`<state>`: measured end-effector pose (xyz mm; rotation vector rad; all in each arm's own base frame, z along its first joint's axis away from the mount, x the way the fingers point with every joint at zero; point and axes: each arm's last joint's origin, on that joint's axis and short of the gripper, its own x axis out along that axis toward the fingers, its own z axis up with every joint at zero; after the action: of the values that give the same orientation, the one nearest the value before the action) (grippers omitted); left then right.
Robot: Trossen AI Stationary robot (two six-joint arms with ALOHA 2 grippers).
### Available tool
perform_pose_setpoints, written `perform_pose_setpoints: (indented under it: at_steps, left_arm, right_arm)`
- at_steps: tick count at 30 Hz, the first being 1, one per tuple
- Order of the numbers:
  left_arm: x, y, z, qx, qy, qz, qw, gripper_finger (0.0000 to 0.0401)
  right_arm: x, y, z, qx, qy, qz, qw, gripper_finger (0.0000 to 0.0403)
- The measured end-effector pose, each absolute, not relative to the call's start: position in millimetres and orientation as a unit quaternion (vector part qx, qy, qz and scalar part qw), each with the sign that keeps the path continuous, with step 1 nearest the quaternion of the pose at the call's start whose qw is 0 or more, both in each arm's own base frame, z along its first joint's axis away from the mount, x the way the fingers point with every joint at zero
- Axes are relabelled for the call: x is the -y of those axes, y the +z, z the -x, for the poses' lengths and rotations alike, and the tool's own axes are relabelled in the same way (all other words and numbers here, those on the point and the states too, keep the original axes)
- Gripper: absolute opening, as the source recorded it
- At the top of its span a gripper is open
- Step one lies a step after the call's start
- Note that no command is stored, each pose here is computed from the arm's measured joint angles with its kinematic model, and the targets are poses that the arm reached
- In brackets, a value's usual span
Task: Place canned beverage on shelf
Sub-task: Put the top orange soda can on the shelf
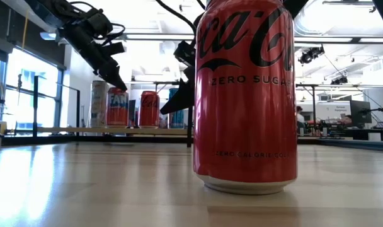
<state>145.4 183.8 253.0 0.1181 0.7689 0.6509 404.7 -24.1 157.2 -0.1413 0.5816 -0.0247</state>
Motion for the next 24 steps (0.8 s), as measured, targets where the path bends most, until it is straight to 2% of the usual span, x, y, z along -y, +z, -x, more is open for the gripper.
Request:
perform_pose_setpoints:
  at_steps: [4,8,15,20,24]
  left_arm:
    - [-184,254,-145,-0.366,0.322,-0.058,0.871,0.0326]
    - [-180,263,-140,-0.354,0.37,-0.058,0.857,0.0319]
    - [-157,289,-133,-0.267,0.419,-0.012,0.867,0.0291]
    - [-135,294,-136,-0.241,0.396,0.024,0.886,0.0239]
    - [-120,280,-146,-0.276,0.386,0.013,0.88,0.0163]
  right_arm:
    - [24,157,-405,-0.286,-0.012,0.069,0.955,0.0]
    - [24,157,-405,-0.286,-0.012,0.07,0.956,0.0]
    - [24,157,-405,-0.286,-0.012,0.069,0.956,0.0]
    - [24,157,-405,-0.286,-0.013,0.069,0.956,0.0]
    - [24,157,-405,-0.286,-0.012,0.069,0.956,0.0]
